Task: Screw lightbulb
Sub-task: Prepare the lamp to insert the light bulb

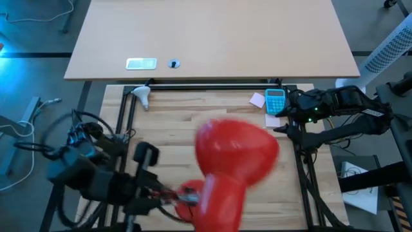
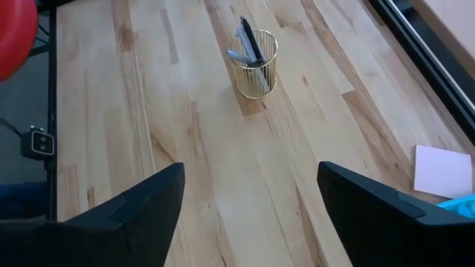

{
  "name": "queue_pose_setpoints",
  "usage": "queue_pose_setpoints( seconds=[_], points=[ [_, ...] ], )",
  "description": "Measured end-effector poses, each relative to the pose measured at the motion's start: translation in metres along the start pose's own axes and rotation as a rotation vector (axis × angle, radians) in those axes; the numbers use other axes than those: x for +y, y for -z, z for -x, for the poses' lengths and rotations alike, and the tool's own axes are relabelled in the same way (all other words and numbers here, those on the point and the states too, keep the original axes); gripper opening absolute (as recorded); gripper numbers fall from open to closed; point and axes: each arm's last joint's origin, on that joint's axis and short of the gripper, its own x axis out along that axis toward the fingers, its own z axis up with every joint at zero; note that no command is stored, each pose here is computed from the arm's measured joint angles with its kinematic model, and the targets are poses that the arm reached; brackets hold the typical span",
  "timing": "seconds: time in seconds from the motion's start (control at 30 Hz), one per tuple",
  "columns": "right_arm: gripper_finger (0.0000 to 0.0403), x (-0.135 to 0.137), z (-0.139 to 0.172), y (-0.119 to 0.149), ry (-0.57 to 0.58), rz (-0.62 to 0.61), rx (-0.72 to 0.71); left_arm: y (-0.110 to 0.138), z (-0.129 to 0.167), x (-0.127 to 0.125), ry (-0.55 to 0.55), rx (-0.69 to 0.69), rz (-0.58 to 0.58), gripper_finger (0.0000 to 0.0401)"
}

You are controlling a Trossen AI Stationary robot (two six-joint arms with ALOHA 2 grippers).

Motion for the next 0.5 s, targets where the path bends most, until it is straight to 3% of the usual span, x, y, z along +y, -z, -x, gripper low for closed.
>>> queue_pose_setpoints(
  seconds=[0.17,0.23,0.4,0.5],
  points=[
    [0.0298,0.0,0.0,0.0,0.0,-0.014,0.0,-0.009,0.01,0.021,-0.299,0.112,0.019,0.0026],
    [0.0301,0.0,0.0,0.0,0.0,-0.027,0.0,-0.003,0.011,0.024,-0.332,0.167,0.004,0.0026],
    [0.0304,0.0,0.0,0.0,0.001,-0.026,0.0,0.008,0.009,0.01,0.072,0.191,0.027,0.0026],
    [0.0301,0.0,0.0,0.0,0.007,-0.005,-0.002,0.012,0.005,0.003,0.134,0.163,0.076,0.0026]
  ],
)
